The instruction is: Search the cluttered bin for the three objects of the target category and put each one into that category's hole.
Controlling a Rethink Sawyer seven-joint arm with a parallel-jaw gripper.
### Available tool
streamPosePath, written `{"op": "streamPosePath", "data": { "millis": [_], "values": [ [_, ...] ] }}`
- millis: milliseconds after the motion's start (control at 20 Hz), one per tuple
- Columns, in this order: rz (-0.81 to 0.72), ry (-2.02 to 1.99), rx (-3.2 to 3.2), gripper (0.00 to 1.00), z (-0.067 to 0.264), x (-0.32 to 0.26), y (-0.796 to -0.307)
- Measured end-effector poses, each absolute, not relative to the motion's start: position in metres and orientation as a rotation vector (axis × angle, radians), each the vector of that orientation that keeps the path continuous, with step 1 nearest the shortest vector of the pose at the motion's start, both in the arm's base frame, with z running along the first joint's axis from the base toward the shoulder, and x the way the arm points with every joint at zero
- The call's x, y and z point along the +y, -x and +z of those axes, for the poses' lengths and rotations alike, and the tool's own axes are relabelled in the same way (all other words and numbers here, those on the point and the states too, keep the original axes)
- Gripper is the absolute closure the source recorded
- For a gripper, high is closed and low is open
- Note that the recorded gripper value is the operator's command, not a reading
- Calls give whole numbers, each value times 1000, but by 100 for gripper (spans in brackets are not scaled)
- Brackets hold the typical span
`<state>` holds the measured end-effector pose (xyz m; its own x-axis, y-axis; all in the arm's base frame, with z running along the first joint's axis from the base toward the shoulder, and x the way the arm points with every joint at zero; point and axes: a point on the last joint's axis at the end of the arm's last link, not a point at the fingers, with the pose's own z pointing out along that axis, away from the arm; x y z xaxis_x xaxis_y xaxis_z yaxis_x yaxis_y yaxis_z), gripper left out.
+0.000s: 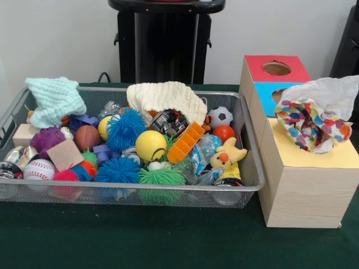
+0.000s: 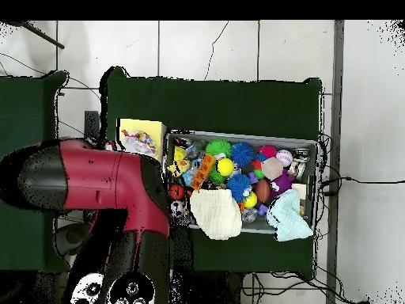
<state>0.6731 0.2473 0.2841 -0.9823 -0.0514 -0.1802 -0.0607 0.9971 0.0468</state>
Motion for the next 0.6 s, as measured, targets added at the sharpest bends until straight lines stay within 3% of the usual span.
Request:
{"op": "streamPosePath", "data": {
  "millis": [250, 600],
  "values": [
    [83, 26, 2927, 0, 306, 217, -683],
    [39, -47, 2935, 0, 308, 159, -681]
  ]
}}
